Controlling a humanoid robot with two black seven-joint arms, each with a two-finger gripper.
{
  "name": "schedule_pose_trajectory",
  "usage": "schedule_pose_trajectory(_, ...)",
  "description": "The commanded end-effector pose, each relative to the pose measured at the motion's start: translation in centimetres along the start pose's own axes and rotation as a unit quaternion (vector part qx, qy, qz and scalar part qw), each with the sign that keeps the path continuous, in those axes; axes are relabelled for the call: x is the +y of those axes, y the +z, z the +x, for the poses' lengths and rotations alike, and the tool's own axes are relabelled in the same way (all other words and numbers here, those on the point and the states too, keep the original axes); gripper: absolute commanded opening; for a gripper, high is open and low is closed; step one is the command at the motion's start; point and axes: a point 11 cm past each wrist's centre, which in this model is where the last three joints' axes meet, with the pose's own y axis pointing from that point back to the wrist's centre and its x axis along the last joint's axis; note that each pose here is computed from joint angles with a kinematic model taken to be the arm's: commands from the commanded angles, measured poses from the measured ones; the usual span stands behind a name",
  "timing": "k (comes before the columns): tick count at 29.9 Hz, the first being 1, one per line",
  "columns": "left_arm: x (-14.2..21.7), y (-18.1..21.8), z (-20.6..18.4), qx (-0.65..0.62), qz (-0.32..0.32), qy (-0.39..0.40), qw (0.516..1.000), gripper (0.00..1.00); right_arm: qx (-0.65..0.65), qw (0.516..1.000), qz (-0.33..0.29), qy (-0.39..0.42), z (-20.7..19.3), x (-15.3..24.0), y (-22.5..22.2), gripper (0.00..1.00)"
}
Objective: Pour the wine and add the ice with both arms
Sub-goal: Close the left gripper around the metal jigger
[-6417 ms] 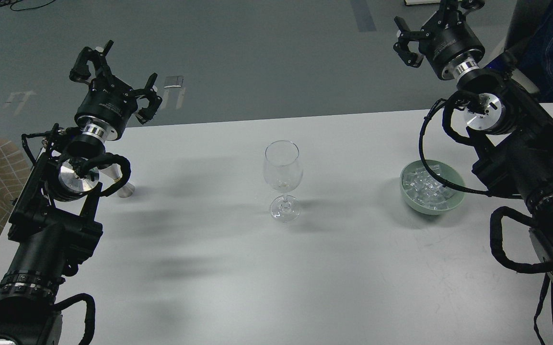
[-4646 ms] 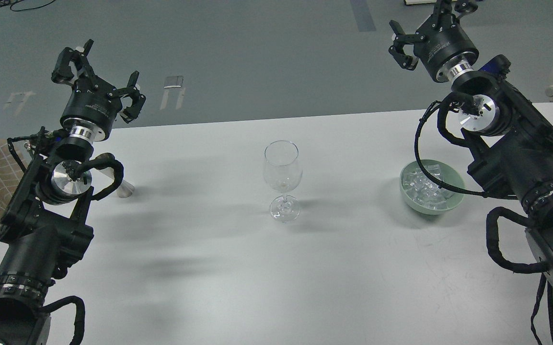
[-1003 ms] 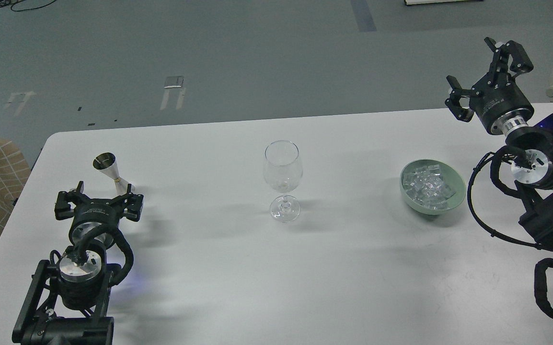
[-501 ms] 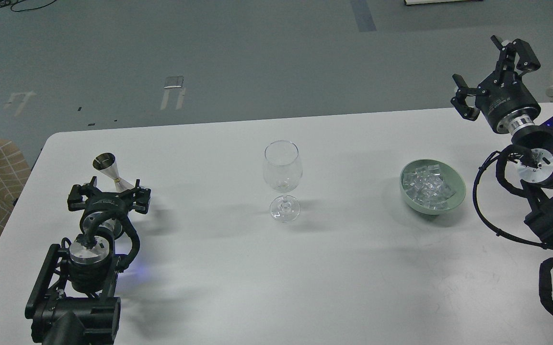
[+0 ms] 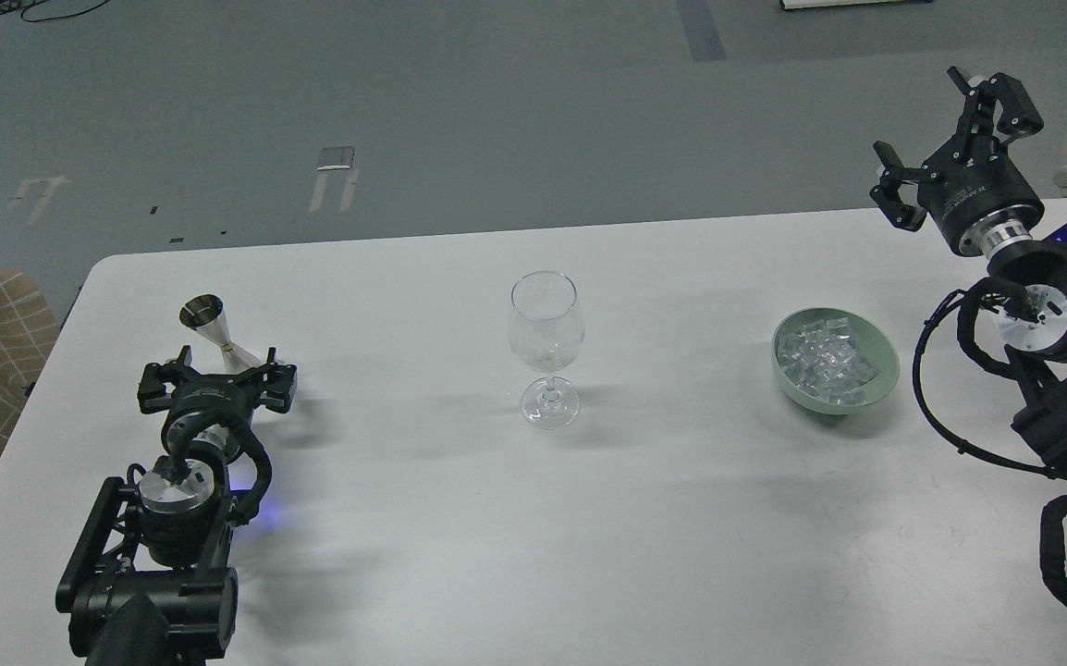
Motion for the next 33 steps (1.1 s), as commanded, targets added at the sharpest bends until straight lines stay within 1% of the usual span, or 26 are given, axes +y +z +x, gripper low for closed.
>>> schedule_pose_trajectory(1,-0.7,-0.3,-0.5,0.001,0.003,0.002,1.0,0.97,-0.002,1.0,-0.001,-0.001,-0.2,-0.1,0.1,1.0)
schedule_pose_trajectory(6,-1.7,-0.7,-0.4,0.002,0.006,0.015,1.0,0.97,-0.002,1.0,-0.002,0.001,0.0,0.1,0.3,1.0)
schedule_pose_trajectory(10,-1.8,-0.8,-0.8,0.003,0.006,0.004,1.0,0.95,0.0,1.0,-0.003,0.005,0.3,0.2,0.3,1.0)
schedule_pose_trajectory(19,-2.4,-1.1,-0.9,0.005,0.009,-0.001,1.0,0.84,0.0,1.0,-0.003,0.005,0.3,0.2,0.3,1.0)
schedule_pose_trajectory(21,-2.5,-1.1,-0.7,0.005,0.009,0.002,1.0,0.8,0.0,1.0,-0.003,0.005,0.3,0.2,0.3,1.0)
schedule_pose_trajectory(23,-2.7,-1.2,-1.5,0.005,0.01,-0.007,1.0,0.75,0.0,1.0,-0.003,0.005,0.3,0.2,0.3,1.0)
schedule_pose_trajectory(24,-2.7,-1.2,-1.5,0.005,0.01,-0.007,1.0,0.75,0.0,1.0,-0.003,0.005,0.3,0.2,0.3,1.0)
schedule_pose_trajectory(26,-3.0,-1.4,-2.0,0.006,0.012,-0.01,1.0,0.71,0.0,1.0,-0.003,0.004,0.2,0.2,0.3,1.0)
schedule_pose_trajectory(33,-3.5,-1.5,-2.0,0.003,0.014,-0.003,1.0,0.7,0.0,1.0,-0.002,0.004,0.2,0.2,0.2,1.0)
